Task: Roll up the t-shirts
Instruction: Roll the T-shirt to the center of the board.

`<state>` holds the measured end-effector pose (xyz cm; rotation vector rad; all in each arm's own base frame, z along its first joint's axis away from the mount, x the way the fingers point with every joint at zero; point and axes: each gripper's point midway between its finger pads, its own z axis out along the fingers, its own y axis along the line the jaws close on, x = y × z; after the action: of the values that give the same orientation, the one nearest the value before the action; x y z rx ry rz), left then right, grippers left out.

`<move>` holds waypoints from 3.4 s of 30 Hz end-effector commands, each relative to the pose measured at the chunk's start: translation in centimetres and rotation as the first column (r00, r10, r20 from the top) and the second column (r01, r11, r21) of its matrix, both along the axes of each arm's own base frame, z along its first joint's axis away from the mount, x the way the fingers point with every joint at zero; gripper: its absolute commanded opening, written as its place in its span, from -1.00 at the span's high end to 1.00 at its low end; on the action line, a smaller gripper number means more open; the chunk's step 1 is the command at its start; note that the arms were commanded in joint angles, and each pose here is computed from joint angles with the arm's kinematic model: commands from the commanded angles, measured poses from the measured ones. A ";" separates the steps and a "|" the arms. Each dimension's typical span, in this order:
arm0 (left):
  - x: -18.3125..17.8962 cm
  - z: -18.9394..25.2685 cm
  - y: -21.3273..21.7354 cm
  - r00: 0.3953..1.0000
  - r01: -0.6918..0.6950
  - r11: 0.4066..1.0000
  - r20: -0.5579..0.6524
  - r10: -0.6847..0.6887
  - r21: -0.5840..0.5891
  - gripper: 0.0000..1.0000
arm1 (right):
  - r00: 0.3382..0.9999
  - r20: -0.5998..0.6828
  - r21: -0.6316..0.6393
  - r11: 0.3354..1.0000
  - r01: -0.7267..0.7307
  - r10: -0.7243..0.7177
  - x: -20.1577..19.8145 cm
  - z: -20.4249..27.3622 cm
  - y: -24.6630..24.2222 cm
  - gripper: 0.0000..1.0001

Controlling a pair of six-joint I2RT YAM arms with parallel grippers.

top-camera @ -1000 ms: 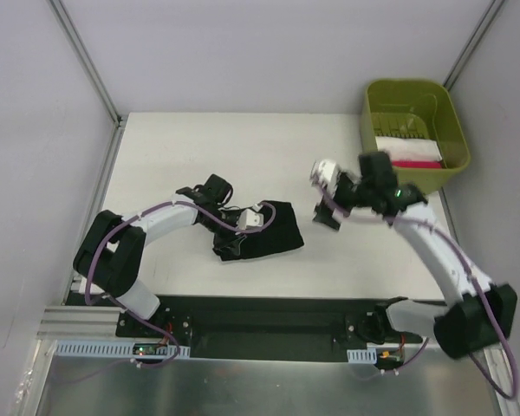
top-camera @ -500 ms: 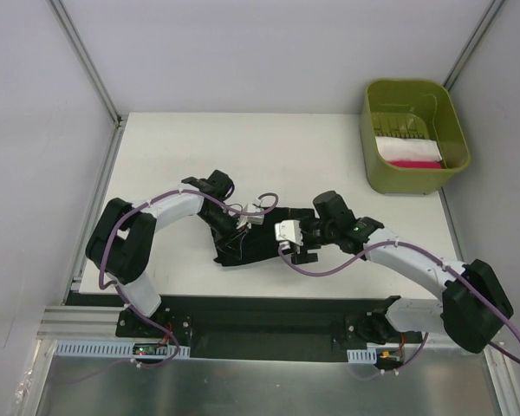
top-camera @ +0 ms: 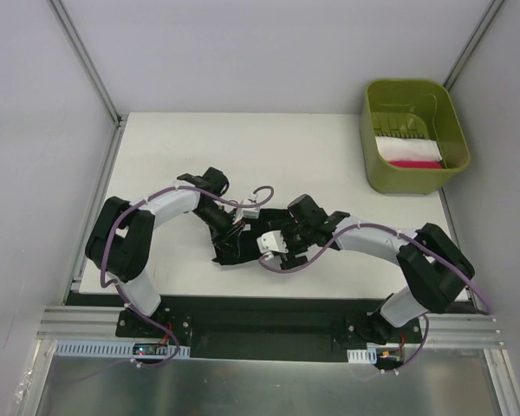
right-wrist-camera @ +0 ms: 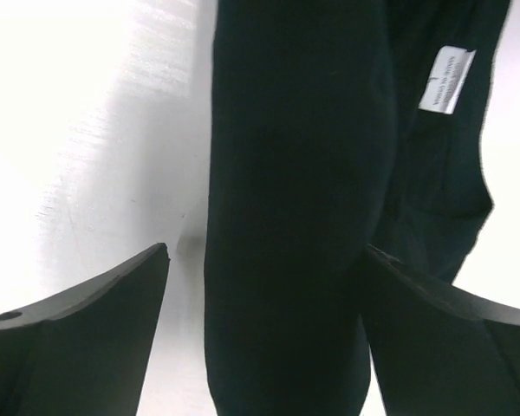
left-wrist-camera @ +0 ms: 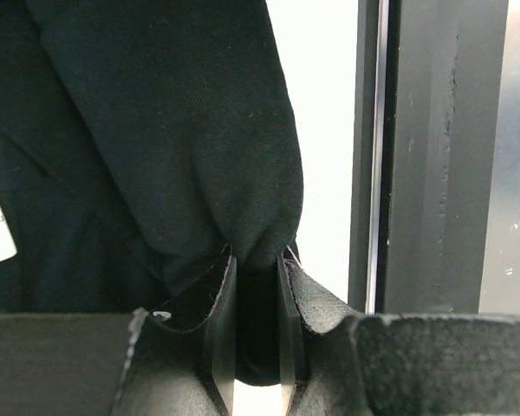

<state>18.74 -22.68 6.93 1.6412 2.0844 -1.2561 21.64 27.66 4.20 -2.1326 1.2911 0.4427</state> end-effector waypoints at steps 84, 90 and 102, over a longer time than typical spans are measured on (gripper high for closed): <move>0.4 -3.3 1.4 0.960 0.074 0.987 0.259 -0.109 0.142 0.24 | 0.550 -0.319 0.117 0.544 0.831 -0.772 19.3 18.8 -10.5 -0.92; -0.2 -0.8 0.5 0.991 0.107 0.993 0.074 -0.111 0.056 0.25 | 0.760 -0.360 0.301 0.703 0.644 -0.542 11.0 16.7 -7.9 -0.92; -0.2 0.1 -0.5 0.987 0.109 0.994 -0.119 -0.107 0.009 0.35 | 0.993 -0.090 0.066 0.995 0.077 -0.071 0.8 6.5 -1.9 -0.92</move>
<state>19.81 -22.89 5.33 1.8309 2.0700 -1.2261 21.81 24.38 9.34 -1.9121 1.6183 0.6130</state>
